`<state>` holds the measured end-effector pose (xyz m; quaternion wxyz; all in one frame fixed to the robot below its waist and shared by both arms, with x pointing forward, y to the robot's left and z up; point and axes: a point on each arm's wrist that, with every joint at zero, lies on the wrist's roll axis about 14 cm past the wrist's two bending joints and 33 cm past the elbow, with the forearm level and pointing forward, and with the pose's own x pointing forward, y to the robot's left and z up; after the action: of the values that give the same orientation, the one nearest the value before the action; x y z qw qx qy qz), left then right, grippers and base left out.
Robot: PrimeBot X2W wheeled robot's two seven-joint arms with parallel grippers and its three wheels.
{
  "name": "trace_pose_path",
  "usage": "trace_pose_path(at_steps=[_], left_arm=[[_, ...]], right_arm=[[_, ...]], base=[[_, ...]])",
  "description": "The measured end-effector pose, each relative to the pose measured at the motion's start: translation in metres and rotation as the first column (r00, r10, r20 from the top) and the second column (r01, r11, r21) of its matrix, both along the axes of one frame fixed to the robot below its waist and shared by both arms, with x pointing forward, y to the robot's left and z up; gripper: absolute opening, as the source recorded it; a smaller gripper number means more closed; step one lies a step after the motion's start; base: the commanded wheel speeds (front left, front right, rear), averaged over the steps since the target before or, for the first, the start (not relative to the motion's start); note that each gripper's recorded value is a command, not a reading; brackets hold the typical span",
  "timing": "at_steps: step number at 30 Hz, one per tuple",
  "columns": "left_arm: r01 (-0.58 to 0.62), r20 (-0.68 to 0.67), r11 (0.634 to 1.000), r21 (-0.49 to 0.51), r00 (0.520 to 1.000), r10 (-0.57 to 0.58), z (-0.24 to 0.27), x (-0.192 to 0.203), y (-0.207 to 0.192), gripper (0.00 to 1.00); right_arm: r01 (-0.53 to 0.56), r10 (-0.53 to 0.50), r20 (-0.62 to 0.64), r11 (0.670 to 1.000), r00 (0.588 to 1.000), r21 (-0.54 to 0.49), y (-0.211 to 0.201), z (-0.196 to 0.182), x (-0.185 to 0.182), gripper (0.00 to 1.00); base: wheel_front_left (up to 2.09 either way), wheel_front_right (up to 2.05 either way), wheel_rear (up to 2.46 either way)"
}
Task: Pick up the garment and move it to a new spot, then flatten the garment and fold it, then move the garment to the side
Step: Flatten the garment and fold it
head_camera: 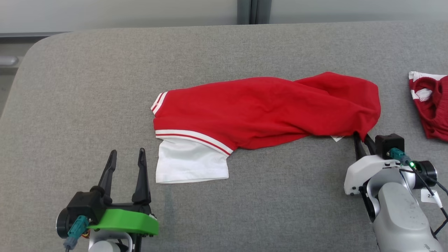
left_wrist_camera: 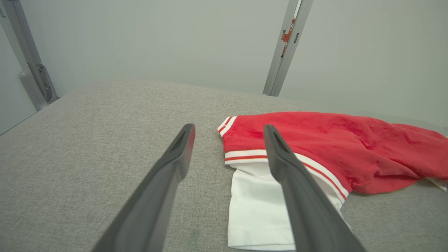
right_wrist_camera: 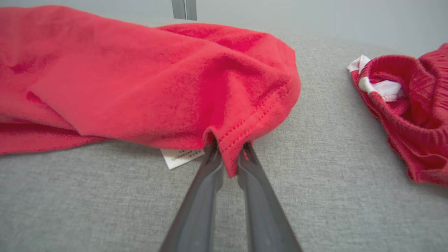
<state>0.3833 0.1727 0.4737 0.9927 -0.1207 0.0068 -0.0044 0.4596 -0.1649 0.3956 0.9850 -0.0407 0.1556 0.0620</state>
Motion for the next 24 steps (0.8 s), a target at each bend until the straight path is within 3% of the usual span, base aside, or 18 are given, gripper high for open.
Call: trace_pose_path(at_steps=[4, 8, 13, 16, 24], left_arm=[[0.009, 0.0, 1.0, -0.003, 1.0, -0.009, 0.0, -0.003, -0.004, 1.0], [0.03, -0.001, 1.0, -0.007, 1.0, -0.03, 0.0, -0.004, -0.011, 1.0], [0.053, -0.001, 0.999, -0.015, 0.999, -0.053, 0.0, -0.004, -0.02, 1.0], [0.053, -0.003, 0.998, -0.018, 0.999, -0.053, -0.001, -0.005, -0.02, 1.0], [0.015, -0.016, 1.0, -0.017, 1.0, -0.015, -0.004, -0.004, -0.009, 1.0]], right_arm=[[-0.007, 0.006, 0.115, 1.0, 0.993, 0.003, 0.001, 0.034, 0.012, 0.0], [-0.038, 0.04, 0.274, 0.999, 0.961, -0.012, 0.009, 0.084, 0.024, 0.0], [-0.054, 0.061, 0.33, 0.998, 0.942, -0.03, 0.012, 0.107, 0.034, 0.0], [-0.046, 0.055, 0.324, 0.998, 0.945, -0.036, 0.011, 0.117, 0.05, 0.0], [-0.043, 0.055, 0.169, 0.996, 0.984, -0.073, 0.01, 0.088, 0.086, 0.0]], base=[[0.0, 0.0, 0.0], [0.0, 0.0, 0.0], [0.0, 0.0, 0.0], [0.0, 0.0, 0.0], [0.0, 0.0, 0.0]])
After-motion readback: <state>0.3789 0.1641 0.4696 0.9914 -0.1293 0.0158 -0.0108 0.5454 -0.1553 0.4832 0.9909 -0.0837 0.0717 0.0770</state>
